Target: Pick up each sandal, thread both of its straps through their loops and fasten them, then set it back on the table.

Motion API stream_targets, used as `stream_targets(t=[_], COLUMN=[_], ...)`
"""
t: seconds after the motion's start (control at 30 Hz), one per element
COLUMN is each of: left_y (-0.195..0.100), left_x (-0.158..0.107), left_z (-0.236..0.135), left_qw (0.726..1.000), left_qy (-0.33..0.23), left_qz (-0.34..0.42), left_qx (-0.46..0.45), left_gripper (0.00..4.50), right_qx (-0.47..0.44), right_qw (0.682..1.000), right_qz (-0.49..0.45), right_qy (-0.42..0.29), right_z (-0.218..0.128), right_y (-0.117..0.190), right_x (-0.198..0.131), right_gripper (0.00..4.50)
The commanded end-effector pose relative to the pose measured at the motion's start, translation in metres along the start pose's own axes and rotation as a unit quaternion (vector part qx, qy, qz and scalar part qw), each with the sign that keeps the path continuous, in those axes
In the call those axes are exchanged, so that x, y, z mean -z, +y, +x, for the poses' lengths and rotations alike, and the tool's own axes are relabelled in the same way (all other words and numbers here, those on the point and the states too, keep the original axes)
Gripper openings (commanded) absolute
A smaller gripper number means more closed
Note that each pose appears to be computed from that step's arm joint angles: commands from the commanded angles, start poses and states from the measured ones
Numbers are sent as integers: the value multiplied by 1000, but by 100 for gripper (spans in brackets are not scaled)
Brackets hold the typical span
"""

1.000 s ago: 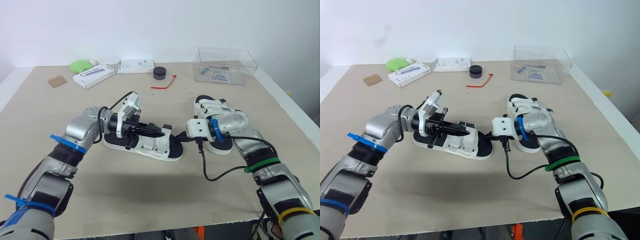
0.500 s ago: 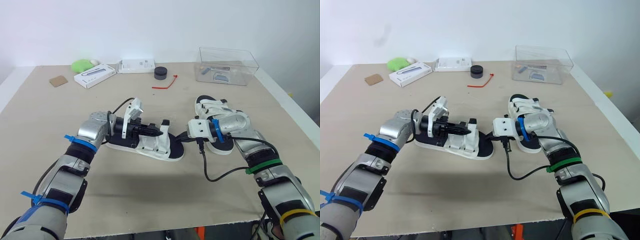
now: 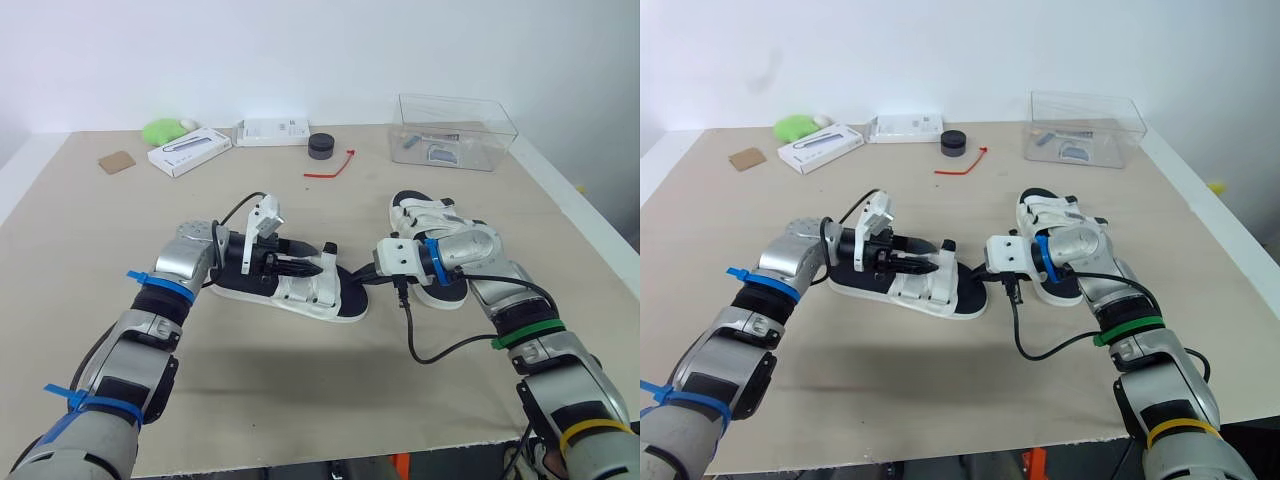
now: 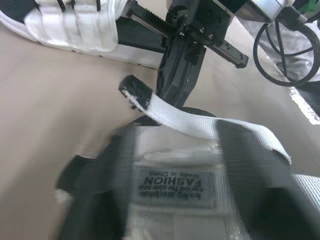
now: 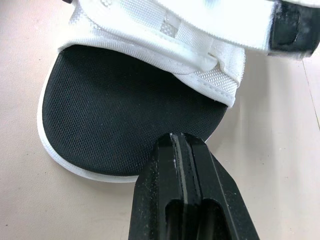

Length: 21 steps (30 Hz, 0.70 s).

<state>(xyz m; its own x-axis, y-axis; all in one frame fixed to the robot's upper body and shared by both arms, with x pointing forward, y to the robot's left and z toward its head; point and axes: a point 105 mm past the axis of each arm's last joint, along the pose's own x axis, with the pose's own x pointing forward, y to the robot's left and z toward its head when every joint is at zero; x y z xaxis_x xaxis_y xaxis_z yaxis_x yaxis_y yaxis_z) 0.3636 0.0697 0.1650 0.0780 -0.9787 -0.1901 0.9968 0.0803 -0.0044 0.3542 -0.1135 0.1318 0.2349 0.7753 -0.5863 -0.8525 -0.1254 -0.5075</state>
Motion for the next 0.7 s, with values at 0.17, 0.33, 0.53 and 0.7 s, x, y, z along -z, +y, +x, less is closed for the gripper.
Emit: stream_targets(t=[0.17, 0.33, 0.53, 0.7], left_y=[-2, -10, 0, 15], left_x=[-66, -40, -21, 2], left_z=[-3, 21, 29, 23], left_qw=[992, 993, 996, 988], left_qy=[-58, -12, 28, 129], left_qz=[109, 96, 58, 68], left_qx=[24, 68, 68, 42], left_gripper=[255, 159, 5, 5], right_qx=[-13, -8, -7, -2], right_qw=[1000, 1000, 1000, 1000], right_qz=[12, 9, 9, 12], right_qy=[24, 25, 26, 26], right_z=[-1, -2, -4, -4], right_y=[8, 4, 6, 6], right_x=[13, 11, 12, 12], right_gripper=[0, 0, 0, 0])
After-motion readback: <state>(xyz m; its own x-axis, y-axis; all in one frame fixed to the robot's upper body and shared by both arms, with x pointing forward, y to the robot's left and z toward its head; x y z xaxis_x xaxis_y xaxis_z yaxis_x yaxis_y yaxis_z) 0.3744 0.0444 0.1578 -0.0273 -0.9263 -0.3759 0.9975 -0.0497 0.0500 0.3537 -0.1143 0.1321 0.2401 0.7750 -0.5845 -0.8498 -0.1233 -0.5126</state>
